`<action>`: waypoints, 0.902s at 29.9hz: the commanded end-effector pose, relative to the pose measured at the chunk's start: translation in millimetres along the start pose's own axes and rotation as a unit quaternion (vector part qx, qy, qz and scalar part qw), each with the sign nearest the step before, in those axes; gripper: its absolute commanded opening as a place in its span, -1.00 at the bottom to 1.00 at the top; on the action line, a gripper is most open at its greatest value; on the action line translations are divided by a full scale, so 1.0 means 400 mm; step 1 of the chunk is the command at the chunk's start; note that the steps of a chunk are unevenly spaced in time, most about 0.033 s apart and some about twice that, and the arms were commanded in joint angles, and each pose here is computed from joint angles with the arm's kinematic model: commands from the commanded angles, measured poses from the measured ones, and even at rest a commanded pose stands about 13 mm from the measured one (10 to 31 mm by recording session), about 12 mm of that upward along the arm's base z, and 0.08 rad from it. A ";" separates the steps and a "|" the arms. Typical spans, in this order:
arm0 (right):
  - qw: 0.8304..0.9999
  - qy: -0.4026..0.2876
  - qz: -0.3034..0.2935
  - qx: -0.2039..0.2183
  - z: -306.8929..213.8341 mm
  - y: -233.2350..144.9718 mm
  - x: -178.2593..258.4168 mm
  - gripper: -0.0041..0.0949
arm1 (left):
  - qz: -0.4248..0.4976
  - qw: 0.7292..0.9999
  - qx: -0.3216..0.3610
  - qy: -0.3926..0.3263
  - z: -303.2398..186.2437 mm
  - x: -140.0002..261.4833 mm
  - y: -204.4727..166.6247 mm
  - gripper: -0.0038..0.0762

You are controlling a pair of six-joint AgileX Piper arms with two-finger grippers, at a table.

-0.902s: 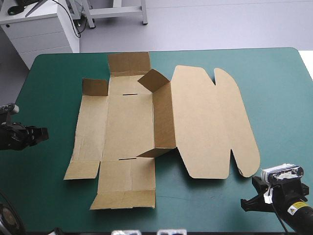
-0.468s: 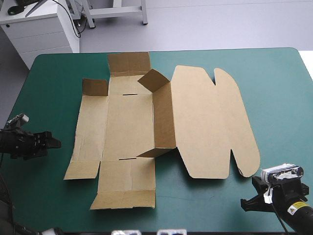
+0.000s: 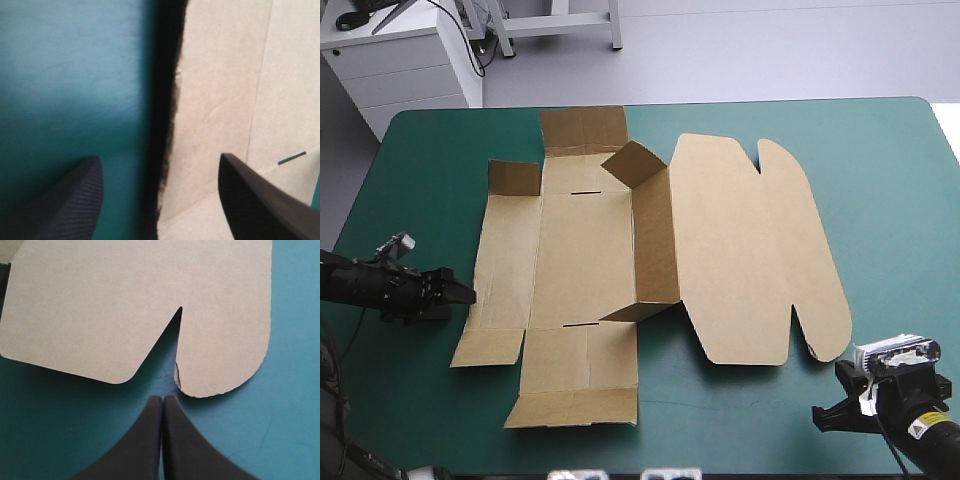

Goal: Fold the box

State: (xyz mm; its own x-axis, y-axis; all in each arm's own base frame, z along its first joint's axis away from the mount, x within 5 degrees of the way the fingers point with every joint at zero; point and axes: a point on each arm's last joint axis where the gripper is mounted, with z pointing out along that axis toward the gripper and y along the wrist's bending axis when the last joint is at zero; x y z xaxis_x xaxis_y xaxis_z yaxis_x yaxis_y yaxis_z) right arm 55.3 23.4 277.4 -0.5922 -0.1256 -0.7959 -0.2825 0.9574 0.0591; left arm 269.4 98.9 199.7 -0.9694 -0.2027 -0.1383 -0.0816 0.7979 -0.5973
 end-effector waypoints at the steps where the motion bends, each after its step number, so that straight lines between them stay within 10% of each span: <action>1: 0.999 -0.037 -0.004 0.004 -0.010 -0.001 -0.029 -0.96 | 0.015 1.000 0.025 0.008 0.028 -0.004 -0.045 0.30; 15: 0.999 -0.037 -0.004 0.004 -0.010 -0.001 -0.029 -0.96 | 0.017 0.995 0.081 0.054 0.103 0.002 -0.098 0.22; 23: 0.999 -0.037 -0.004 0.004 -0.010 -0.001 -0.029 -0.96 | 0.009 0.997 0.067 0.032 0.110 -0.010 -0.097 -0.85; 27: 0.999 -0.037 -0.004 0.004 -0.010 -0.001 -0.029 -0.96 | 0.002 0.994 0.105 0.030 0.107 -0.011 -0.114 -0.92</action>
State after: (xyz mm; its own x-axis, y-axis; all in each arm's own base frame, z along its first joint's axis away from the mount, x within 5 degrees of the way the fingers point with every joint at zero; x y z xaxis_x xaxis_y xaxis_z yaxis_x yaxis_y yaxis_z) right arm 55.3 23.4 277.4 -0.5922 -0.1256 -0.7959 -0.2825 0.9574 0.0591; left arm 284.5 44.9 181.0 -0.9880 -0.1419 -0.0605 -0.0544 0.6875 -0.7242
